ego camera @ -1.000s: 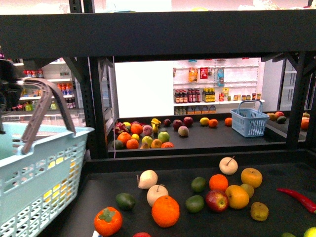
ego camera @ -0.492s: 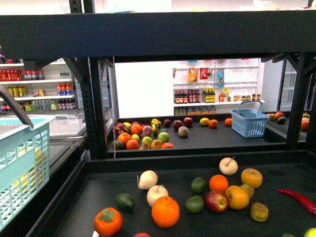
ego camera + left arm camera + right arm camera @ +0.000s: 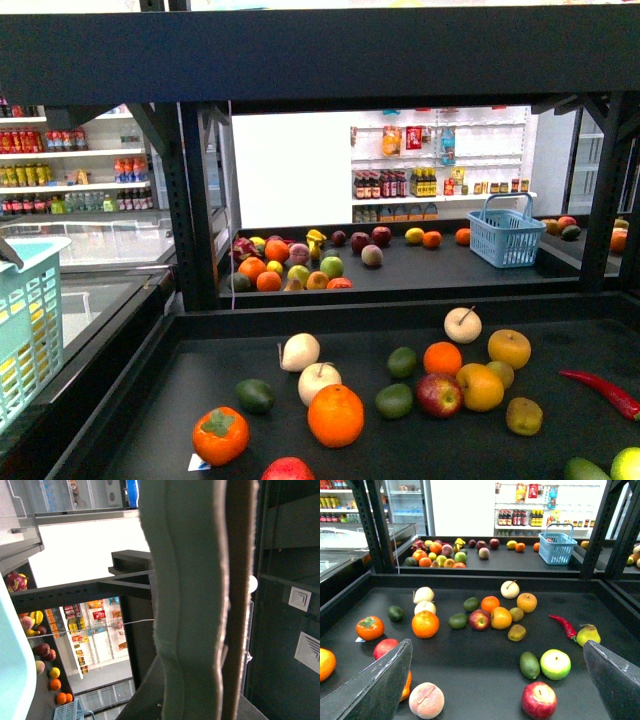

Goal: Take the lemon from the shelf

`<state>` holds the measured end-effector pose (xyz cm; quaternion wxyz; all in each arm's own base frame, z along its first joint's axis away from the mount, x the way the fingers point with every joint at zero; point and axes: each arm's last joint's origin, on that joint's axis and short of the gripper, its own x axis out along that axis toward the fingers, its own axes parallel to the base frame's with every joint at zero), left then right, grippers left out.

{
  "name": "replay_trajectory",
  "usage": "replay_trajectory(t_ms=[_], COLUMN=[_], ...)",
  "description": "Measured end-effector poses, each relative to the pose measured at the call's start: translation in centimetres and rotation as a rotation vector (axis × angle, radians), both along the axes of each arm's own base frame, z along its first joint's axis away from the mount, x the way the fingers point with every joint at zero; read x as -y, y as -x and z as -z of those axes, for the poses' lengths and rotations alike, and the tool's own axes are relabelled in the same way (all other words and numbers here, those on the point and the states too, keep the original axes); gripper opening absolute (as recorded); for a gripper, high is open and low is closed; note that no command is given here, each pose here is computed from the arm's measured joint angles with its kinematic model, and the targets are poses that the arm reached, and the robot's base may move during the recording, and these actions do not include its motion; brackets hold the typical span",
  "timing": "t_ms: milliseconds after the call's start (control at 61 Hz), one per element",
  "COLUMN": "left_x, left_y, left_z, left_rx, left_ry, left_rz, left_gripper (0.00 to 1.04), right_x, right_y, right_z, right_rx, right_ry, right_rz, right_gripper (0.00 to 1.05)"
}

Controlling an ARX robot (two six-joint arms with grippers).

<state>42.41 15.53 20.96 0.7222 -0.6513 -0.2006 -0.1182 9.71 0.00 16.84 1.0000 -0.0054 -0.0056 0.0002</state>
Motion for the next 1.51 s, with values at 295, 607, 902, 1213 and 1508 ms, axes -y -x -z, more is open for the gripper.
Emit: replay_trajectory(t_ms=[295, 607, 902, 1213, 1508], left_x=[0.0, -1.1, -1.0, 2.5, 10.2], left_y=[0.0, 1.6, 3.0, 7.0, 16.5], left_z=[1.3, 2.0, -1.9, -8.8, -14.3], left_rx=[-0.023, -0.119, -0.334, -0.62, -0.628], left_ry=[0.024, -0.024, -0.103, -0.432, -1.024], left_rz=[0.024, 0.002, -0.035, -0.154, -0.281], left_gripper=[0.29, 0.86, 0.97, 0.97, 0.93], right_x=[0.0, 0.0, 0.0, 0.0, 0.0], right_y=[0.0, 0.0, 0.0, 0.0, 0.0], right_z=[0.0, 0.0, 0.0, 0.0, 0.0], right_rx=[0.0, 0.0, 0.0, 0.0, 0.0], right_ry=[0.0, 0.0, 0.0, 0.0, 0.0], right_rz=[0.0, 0.002, 0.0, 0.0, 0.0], right_gripper=[1.02, 1.02, 1.02, 1.02, 1.02])
